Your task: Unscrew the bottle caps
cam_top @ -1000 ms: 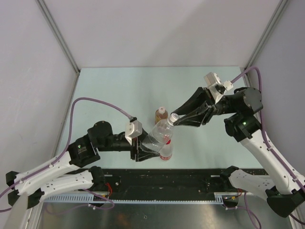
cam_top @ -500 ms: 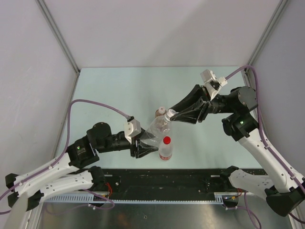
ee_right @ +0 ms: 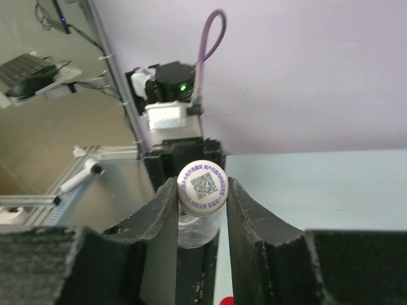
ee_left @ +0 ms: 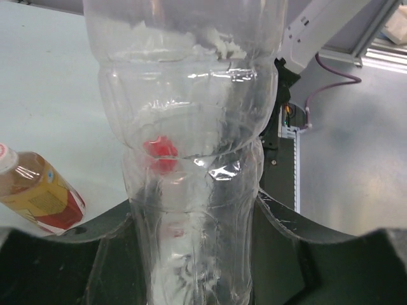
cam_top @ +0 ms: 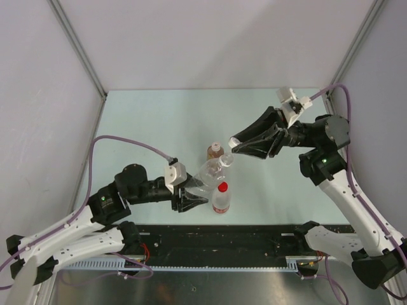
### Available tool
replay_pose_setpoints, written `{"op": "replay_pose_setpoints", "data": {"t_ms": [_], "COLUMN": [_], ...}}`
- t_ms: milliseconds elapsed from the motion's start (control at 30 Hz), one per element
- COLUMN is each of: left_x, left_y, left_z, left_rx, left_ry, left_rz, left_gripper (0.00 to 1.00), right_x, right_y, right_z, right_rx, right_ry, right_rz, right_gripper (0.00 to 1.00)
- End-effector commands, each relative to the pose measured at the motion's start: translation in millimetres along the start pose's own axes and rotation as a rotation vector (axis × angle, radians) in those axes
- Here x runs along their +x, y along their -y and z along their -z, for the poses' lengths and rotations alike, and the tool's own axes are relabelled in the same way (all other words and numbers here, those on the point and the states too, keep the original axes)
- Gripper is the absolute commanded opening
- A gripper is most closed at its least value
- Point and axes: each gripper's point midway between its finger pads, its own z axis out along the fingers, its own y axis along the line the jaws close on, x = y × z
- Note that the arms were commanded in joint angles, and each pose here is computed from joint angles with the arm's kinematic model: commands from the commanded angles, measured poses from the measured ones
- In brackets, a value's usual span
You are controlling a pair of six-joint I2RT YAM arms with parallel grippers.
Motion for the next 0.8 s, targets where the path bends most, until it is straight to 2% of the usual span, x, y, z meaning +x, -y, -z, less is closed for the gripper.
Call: {"op": "replay_pose_setpoints", "data": {"t_ms": [0,167,367,600,767], "left_x": [10,13,9,4,3], "left_y": [7,2,-6,-28,-46], "left_z": [5,6,9,16,24], "left_rx": [0.047,0.021,-0.029,-0.168,-0.286], "left_ry": [-0.029,-0.036,-0.02,0.006,0.021], "left_rz": [-0.026,-0.023,-0.029,-0.033,-0.017], "left_gripper": [0.0,0.0,0.0,0.0,0.0], "right_x": [-39,-50,-46,-24,21], "right_y": [-9,-8,15,85,137], "right_z": [7,12,18,45,73], "right_rx": [0.03,0.07,0.182,0.51,0.723], "right_ry": [0.102,0.136,0.137,0.13,0.049], "right_rz": [0.146,0.162,0.118,-0.021,-0.187], "right_gripper": [0.17,0.17,0.16,0.12,0.11]}}
